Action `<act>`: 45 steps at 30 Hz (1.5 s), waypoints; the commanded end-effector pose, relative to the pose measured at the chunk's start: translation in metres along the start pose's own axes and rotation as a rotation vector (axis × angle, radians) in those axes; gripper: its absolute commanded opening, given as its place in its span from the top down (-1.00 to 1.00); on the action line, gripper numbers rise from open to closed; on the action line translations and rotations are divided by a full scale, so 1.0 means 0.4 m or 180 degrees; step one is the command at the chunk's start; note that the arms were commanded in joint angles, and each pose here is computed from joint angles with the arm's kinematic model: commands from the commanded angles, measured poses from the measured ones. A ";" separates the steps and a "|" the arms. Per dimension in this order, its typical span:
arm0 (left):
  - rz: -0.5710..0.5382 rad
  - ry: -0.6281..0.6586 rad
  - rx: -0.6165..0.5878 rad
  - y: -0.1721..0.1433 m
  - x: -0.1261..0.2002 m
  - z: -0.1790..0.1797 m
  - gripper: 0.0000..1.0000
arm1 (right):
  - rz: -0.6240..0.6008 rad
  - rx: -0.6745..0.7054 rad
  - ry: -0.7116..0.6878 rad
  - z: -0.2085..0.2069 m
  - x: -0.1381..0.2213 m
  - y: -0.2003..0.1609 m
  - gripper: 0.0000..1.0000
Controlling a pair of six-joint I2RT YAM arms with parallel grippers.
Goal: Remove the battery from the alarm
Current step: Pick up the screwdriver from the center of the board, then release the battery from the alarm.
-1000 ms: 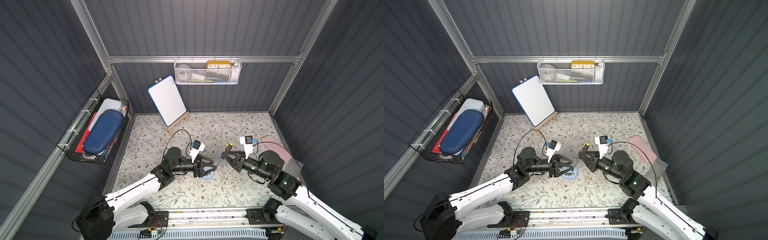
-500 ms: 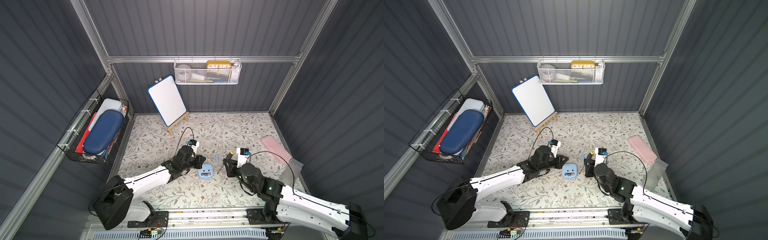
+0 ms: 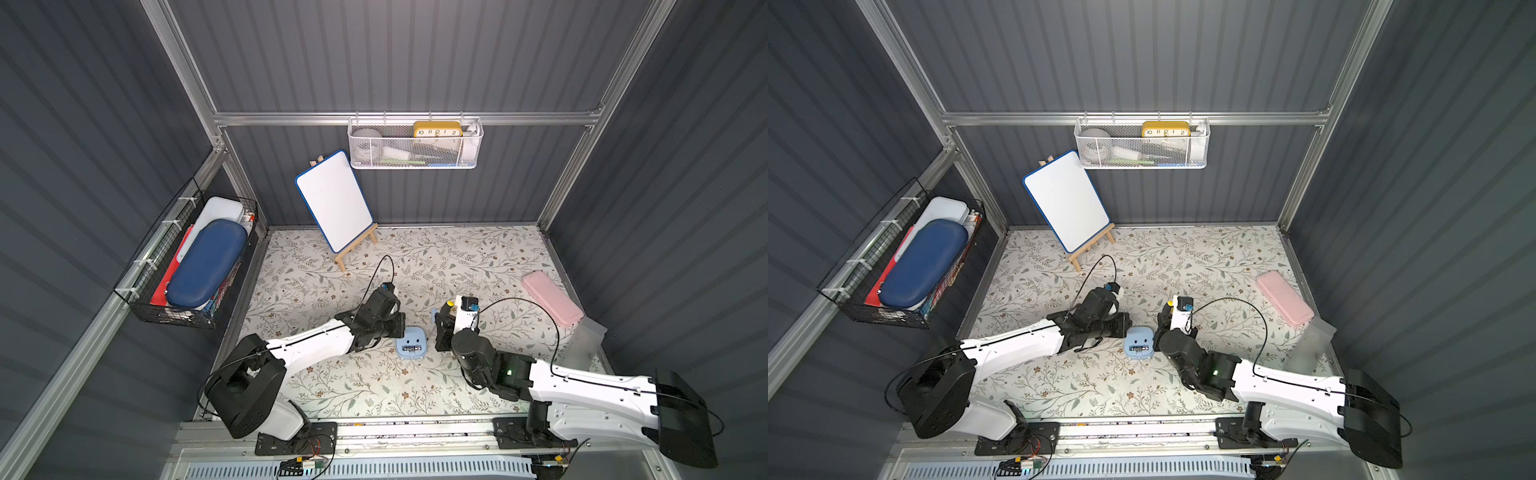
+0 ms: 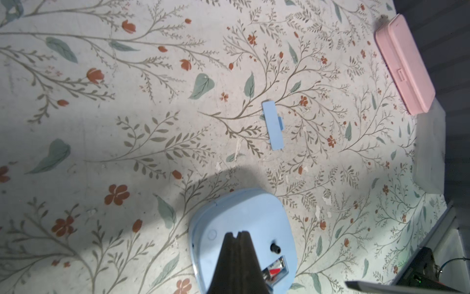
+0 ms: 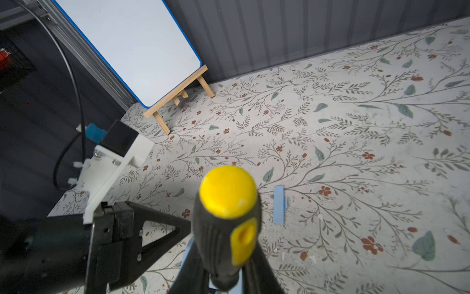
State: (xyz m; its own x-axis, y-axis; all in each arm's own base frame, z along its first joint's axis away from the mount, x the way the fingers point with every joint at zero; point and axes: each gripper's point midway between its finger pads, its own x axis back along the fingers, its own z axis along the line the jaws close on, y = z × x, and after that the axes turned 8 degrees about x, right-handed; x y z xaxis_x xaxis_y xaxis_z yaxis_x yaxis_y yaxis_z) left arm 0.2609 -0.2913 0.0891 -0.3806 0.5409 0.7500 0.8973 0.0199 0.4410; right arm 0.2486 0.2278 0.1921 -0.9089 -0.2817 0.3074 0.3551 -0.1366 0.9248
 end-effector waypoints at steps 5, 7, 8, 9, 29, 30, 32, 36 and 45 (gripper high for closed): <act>0.0453 0.0132 -0.0315 -0.012 0.061 -0.032 1.00 | -0.0137 0.0031 -0.0167 -0.003 0.010 0.064 1.00; 0.0531 0.0244 -0.0323 -0.014 0.065 -0.030 1.00 | -0.0030 0.0067 -0.0141 0.010 0.002 0.051 1.00; 0.0562 0.0295 -0.0309 -0.017 0.065 -0.023 1.00 | 0.0006 0.0080 -0.0110 0.017 -0.003 0.044 1.00; 0.0604 0.0325 -0.0298 -0.022 0.063 -0.019 1.00 | 0.0021 0.0078 -0.0089 0.023 -0.008 0.036 1.00; 0.0973 0.0546 -0.0002 -0.074 -0.009 0.020 1.00 | 0.0074 -0.0085 0.0007 0.010 -0.030 -0.051 1.00; 0.0973 0.0530 -0.0003 -0.074 -0.010 0.018 1.00 | 0.0095 -0.0090 0.0012 0.009 -0.028 -0.056 1.00; 0.0971 0.0518 0.0013 -0.075 -0.011 0.017 1.00 | 0.0136 -0.0121 0.0033 0.008 -0.027 -0.066 1.00; 0.0950 0.0545 0.0068 -0.076 -0.012 0.022 1.00 | 0.0074 -0.0230 0.0067 0.006 -0.015 -0.072 1.00; 0.1052 0.0479 0.0205 -0.122 -0.037 0.042 1.00 | -0.0074 -0.0109 -0.0023 0.030 -0.001 -0.069 1.00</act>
State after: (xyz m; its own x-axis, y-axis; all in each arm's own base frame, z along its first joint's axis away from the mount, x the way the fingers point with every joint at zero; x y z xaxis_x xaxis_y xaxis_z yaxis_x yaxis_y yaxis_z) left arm 0.2340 -0.2864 0.0583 -0.1237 0.3953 0.9102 0.9808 -0.0905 0.1726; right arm 0.2330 0.2442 0.1575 -0.8929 -0.3040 0.3322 0.3879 -0.1446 0.9103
